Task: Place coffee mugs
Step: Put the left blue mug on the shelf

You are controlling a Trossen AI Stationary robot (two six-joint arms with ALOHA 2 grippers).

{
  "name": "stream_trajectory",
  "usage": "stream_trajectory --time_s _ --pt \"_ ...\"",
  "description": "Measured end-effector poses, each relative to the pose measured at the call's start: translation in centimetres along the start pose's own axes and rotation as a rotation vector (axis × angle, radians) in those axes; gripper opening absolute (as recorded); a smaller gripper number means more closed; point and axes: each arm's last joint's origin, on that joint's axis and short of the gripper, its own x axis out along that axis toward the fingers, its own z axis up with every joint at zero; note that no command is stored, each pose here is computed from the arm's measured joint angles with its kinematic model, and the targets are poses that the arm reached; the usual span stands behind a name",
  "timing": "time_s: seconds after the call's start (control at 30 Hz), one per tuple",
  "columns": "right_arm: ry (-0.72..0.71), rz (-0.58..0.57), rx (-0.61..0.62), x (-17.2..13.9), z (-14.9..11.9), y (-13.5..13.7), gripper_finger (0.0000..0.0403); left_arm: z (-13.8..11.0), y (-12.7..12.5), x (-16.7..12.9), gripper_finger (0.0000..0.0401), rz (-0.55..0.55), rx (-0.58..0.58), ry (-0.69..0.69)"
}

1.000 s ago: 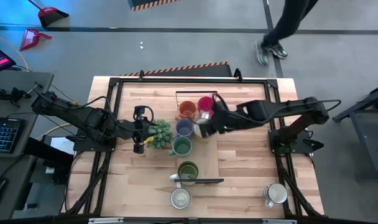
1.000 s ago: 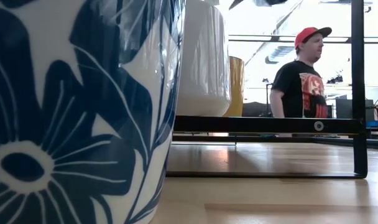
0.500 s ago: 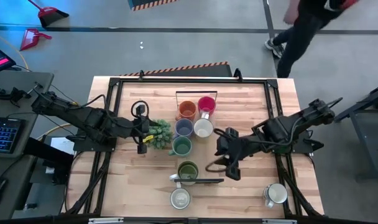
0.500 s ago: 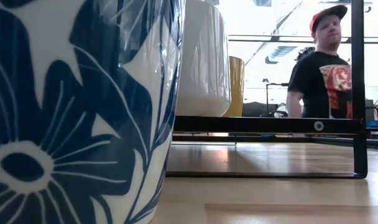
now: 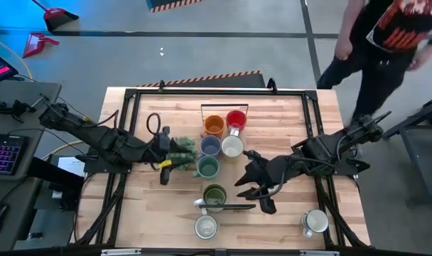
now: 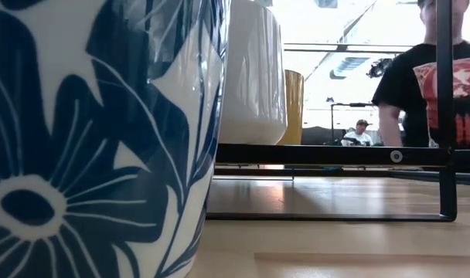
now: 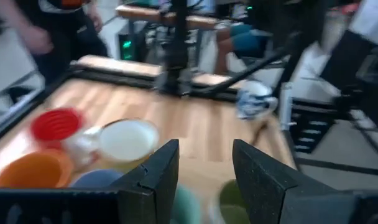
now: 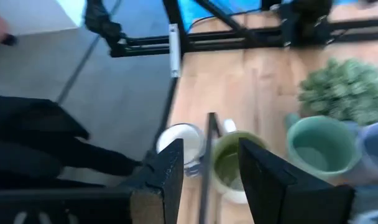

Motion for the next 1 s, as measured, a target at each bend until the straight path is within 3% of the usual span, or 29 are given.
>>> stream_trajectory --time_s 0.2,0.33,0.47,0.7,0.83,1.0 --pt "-0.021 -0.101 -0.109 -0.2 -0.3 0.5 0.0129 0.7 -4.1 0.6 0.0138 -0.105 0.046 0.013" --pt "0.042 -0.207 -0.130 -0.3 -1.2 0.2 0.0129 0.1 -6.2 0.4 0.0138 -0.134 0.061 0.032" --pt "0.142 -0.365 -0.110 -0.6 -2.5 -0.7 0.0129 -1.0 -7.4 0.1 0.0138 -0.140 0.029 0.075" --pt "0.151 -0.539 -0.031 -0.7 -6.3 -2.6 0.0128 -1.5 -7.9 -0.7 0.0138 -0.097 -0.019 0.084" --pt "0.079 -0.517 0.042 -1.1 -9.2 -3.8 0.0128 -1.6 -8.0 -0.7 0.0138 -0.093 -0.016 0.083" --pt "-0.095 -0.394 0.059 -3.1 -11.6 -5.0 0.0128 -1.5 -7.7 -0.5 0.0138 -0.076 -0.020 0.080"
